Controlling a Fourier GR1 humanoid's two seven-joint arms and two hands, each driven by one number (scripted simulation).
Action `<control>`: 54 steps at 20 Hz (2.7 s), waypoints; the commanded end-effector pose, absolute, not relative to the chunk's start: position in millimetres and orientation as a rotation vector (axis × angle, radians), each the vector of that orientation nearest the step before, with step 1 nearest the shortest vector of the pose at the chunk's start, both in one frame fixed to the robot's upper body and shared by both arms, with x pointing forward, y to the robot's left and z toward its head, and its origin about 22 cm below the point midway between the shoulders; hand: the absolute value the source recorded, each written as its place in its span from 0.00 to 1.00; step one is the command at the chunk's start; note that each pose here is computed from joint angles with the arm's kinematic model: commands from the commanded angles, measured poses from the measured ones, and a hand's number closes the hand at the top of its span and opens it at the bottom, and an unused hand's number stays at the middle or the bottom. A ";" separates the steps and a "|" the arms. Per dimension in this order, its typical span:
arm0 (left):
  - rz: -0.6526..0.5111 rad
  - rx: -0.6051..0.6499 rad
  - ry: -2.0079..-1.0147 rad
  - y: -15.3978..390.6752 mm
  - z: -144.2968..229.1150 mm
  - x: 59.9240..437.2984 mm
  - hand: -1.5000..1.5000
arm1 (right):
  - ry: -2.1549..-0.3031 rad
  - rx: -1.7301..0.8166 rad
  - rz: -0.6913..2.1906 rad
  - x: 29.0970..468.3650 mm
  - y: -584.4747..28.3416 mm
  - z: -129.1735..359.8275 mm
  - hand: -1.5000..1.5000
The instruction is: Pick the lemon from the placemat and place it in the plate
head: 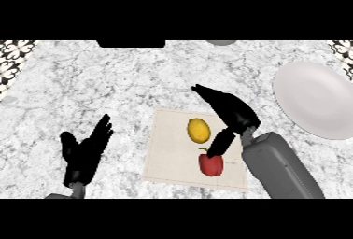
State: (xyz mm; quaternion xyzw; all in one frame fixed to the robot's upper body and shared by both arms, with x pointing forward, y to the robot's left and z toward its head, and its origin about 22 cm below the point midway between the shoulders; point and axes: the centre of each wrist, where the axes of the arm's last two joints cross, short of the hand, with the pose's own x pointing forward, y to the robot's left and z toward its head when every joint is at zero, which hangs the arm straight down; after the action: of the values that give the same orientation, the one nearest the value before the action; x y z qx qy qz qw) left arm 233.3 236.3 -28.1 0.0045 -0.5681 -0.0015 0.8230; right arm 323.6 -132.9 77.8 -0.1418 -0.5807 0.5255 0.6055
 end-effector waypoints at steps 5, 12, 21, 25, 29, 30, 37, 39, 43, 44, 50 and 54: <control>-0.019 0.005 -1.183 244.4 -36.1 230.7 0.50 | -1.300 -0.433 1.262 322.9 -113.9 63.3 0.00; -0.016 0.003 -1.178 246.5 -39.8 245.6 0.50 | -1.262 -0.474 1.275 333.4 -117.2 48.3 0.00; -0.002 0.001 -1.187 233.3 -33.3 225.8 0.50 | -1.198 -0.444 1.348 325.5 -109.6 21.8 0.00; -0.023 0.004 -1.185 240.1 -35.3 245.0 0.50 | -1.211 -0.463 1.485 336.4 -97.7 13.4 1.00; -0.019 -0.013 -1.197 254.3 -51.8 226.7 0.50 | -1.264 -0.500 1.453 333.1 -102.0 13.7 1.00; -0.020 -0.007 -1.186 233.5 -26.9 228.4 0.50 | -1.242 -0.516 1.486 336.1 -96.7 3.4 1.00; -0.015 0.007 -1.201 237.7 -24.9 238.2 0.50 | -1.316 -0.712 1.199 351.4 -101.9 25.5 1.00; -0.024 -0.004 -1.206 235.7 -26.7 236.3 0.50 | -1.173 -0.883 0.927 368.6 -117.5 43.4 1.00; -0.022 0.010 -1.194 238.4 -29.7 235.3 0.50 | -1.028 -1.099 0.490 384.3 -142.1 58.2 1.00; -0.018 -0.012 -1.202 233.4 -30.2 232.3 0.50 | -1.054 -1.159 0.407 393.7 -139.5 78.8 1.00; -0.073 -0.029 -1.223 229.7 -20.7 241.9 0.50 | -1.061 -1.472 0.034 417.3 -127.3 117.3 1.00; -0.066 -0.035 -1.203 235.3 -30.1 234.8 0.50 | -1.030 -1.567 -0.183 428.1 -143.1 127.1 1.00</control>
State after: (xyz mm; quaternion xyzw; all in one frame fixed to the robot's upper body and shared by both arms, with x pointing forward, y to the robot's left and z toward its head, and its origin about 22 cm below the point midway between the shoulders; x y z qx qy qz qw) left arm 241.7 230.3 -21.7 -0.0134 -0.5758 -0.0289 0.8170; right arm 416.9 -135.2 110.8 -0.6488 -0.4658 0.0600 0.5987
